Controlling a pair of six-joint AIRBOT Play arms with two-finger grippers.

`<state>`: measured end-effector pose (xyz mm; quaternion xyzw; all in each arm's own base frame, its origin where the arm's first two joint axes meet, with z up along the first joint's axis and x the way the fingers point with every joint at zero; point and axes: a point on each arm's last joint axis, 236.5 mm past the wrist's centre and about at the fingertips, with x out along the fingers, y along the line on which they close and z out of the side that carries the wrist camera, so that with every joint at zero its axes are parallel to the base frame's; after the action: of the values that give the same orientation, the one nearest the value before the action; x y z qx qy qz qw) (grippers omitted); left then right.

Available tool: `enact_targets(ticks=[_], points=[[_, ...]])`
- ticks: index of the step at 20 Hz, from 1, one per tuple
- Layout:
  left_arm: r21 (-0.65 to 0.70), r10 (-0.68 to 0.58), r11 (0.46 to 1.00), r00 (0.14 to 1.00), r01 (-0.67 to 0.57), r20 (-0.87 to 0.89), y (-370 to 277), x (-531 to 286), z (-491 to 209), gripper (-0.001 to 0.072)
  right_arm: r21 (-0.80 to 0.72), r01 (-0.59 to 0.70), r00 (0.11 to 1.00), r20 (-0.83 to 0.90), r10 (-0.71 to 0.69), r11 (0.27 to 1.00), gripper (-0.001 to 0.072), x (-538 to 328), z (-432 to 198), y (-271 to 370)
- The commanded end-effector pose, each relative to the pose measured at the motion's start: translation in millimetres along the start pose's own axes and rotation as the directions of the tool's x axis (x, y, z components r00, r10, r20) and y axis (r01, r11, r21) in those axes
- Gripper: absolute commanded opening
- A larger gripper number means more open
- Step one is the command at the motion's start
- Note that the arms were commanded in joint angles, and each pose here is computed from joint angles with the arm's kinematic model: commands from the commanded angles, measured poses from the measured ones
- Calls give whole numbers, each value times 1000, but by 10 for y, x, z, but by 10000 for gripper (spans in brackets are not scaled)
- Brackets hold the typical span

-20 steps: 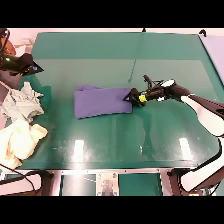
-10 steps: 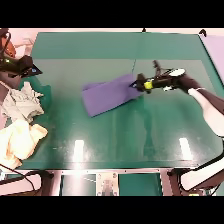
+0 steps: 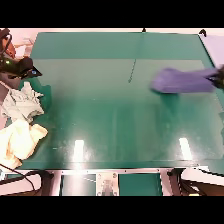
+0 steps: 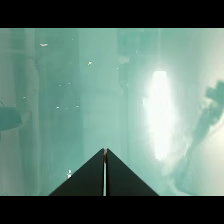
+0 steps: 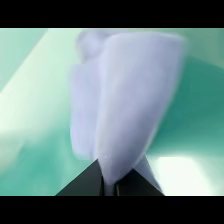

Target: Fold the shirts.

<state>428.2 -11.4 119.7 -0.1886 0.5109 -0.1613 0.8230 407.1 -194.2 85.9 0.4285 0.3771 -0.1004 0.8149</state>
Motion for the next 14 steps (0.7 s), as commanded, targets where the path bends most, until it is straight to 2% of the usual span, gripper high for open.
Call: enact_targets(ticks=[1, 4, 7, 9, 11, 12, 13, 14], points=[[-7, 1, 1000, 1000, -1, -2, 5, 2, -4, 23, 202, 181, 967, 140, -211, 963, 8, -1002, 124, -1160], [-7, 0, 1000, 1000, 0, -2, 3, 1, -6, 24, 396, 224, 957, 82, -278, 890, 8, -1339, -378, -1963], [-7, 0, 1000, 1000, 0, -3, 3, 1, -7, 23, 532, 252, 950, 22, -310, 809, 9, -1329, -909, -2497], [-7, -2, 1000, 1000, 1, -9, -1, 1, -22, 23, 557, 367, 915, -70, -397, 746, 10, -1357, -1295, -2846], [-7, -2, 1000, 1000, 2, -12, -3, 1, -27, 23, 561, 402, 903, -110, -416, 724, 30, -1292, -1474, -2943], [-7, -2, 1000, 1000, 2, -12, -3, 1, -27, 23, 565, 400, 905, -117, -410, 722, 230, -1267, -1508, -2939], [-7, -3, 1000, 1000, 3, -12, -3, 1, -28, 23, 569, 399, 905, -118, -408, 719, 379, -1269, -1505, -2930], [-7, -3, 1000, 1000, 3, -13, -4, 1, -31, 23, 569, 397, 906, -121, -405, 720, 396, -1292, -1488, -2905]])
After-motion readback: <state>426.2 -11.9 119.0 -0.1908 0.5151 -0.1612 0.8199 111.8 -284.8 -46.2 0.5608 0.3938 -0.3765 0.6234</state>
